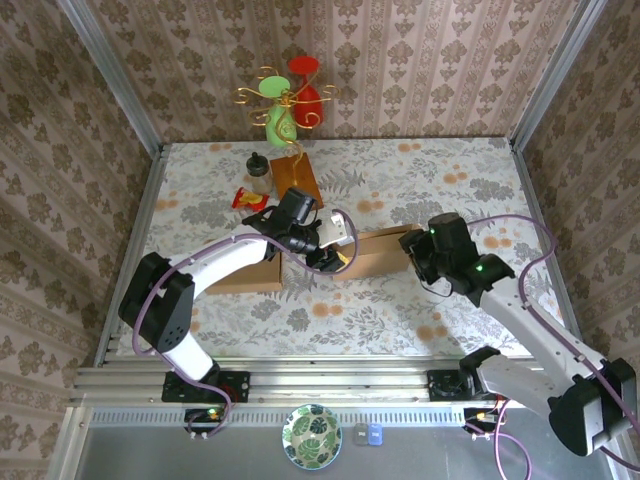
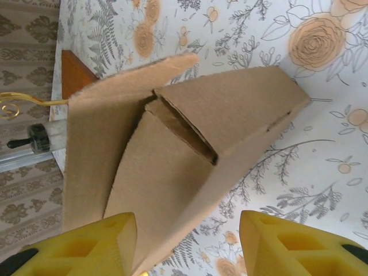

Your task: Fold the paper box

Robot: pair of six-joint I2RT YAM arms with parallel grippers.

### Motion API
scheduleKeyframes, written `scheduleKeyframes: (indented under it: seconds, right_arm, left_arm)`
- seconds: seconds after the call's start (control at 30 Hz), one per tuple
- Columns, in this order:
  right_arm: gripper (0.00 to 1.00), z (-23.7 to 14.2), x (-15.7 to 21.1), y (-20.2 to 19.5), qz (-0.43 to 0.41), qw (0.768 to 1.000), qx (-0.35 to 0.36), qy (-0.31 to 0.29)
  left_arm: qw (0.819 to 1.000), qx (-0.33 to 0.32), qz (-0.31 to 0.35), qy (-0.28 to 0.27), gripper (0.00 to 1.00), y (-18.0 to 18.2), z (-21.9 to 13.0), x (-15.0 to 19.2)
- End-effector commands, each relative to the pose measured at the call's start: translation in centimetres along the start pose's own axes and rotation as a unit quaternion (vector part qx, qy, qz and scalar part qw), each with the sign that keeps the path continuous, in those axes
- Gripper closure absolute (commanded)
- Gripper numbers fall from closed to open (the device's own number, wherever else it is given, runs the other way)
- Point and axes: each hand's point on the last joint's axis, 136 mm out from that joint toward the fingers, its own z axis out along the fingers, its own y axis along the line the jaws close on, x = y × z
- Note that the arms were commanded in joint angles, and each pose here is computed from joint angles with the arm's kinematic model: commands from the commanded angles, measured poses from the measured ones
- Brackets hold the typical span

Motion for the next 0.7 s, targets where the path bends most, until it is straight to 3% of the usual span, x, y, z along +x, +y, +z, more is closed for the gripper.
scheduleKeyframes:
  seconds: [0.0, 0.17, 0.47, 0.67]
  right_arm:
    - [0.49, 0.8, -0.3, 0.9, 0.019, 1.000, -0.012, -0.012]
    - [0.50, 2.2, -0.1, 0.5, 0.017, 1.000, -0.003, -0.006]
    - [0.62, 3.3, 1.2, -3.8, 0.035, 0.995, 0.093, 0.023]
    - [0.66, 3.4, 1.6, -4.2, 0.033, 0.992, 0.114, 0.034]
  left_arm:
    - [1.000, 0.016, -0.022, 0.011, 0.55, -0.6, 0.2, 0.5]
    - [1.000, 0.018, -0.018, 0.016, 0.55, -0.8, 0.4, 0.6]
    - [1.000, 0.007, -0.020, 0.010, 0.56, -0.5, 0.4, 0.5]
    - [1.000, 0.008, -0.017, 0.008, 0.55, -0.7, 0.4, 0.5]
